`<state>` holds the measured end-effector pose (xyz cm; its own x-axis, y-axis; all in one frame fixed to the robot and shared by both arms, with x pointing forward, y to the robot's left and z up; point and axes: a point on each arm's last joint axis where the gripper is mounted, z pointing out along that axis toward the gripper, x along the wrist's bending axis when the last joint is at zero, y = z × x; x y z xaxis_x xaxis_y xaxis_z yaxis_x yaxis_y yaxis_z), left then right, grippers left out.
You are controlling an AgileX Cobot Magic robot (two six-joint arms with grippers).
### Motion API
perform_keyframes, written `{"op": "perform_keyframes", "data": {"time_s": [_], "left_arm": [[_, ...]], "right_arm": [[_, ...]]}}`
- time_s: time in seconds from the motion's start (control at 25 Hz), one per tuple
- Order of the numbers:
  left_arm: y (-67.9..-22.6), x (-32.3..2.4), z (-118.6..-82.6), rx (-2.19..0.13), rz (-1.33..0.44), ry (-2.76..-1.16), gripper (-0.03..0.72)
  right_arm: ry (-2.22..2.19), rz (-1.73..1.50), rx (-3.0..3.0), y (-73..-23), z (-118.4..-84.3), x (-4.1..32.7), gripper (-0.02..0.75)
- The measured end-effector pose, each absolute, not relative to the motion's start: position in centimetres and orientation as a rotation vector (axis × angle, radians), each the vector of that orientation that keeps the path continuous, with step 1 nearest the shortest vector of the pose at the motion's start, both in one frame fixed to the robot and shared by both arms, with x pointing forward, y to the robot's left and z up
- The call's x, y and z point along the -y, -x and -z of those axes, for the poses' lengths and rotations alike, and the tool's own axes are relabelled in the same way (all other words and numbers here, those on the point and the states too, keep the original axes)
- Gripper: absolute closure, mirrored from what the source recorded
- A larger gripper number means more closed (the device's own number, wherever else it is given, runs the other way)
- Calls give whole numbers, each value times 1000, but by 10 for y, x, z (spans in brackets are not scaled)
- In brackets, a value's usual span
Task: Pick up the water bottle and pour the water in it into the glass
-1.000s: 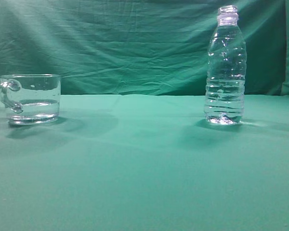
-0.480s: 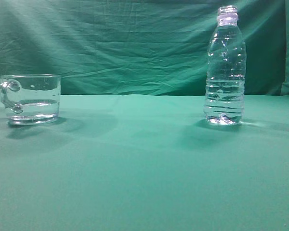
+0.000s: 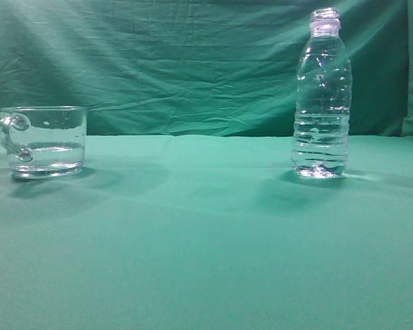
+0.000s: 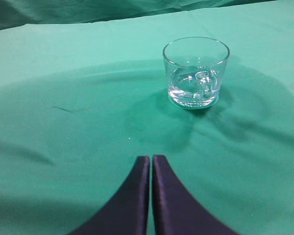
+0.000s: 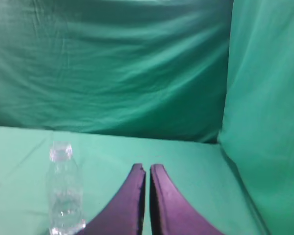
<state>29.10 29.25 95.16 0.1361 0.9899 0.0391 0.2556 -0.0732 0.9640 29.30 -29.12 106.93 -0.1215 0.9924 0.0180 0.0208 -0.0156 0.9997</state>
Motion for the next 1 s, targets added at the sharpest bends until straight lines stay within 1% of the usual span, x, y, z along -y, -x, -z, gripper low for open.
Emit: {"op": "perform_keyframes", "data": {"time_s": [0.08,0.2,0.48,0.56,1.0], "left_arm": [[-291,-293,-952,-1271,-1016,-1502,688],[-291,-293,-952,-1271,-1016,-1502,688],[-291,-293,-952,-1271,-1016,-1502,688],[-291,-293,-952,-1271,-1016,-1502,688],[-291,-293,-952,-1271,-1016,-1502,688]], "right_arm": [[-1181,-1254,-1342,-290,-1040,292,738],[-1170,-1190,-1381,-287,-1007,294,738],[-1256,-1080,-1512,-292,-956,294,738],[-1272,-1066,-1531,-292,-949,294,738],[-1322,-1054,-1550,-291,-945,294,738]]}}
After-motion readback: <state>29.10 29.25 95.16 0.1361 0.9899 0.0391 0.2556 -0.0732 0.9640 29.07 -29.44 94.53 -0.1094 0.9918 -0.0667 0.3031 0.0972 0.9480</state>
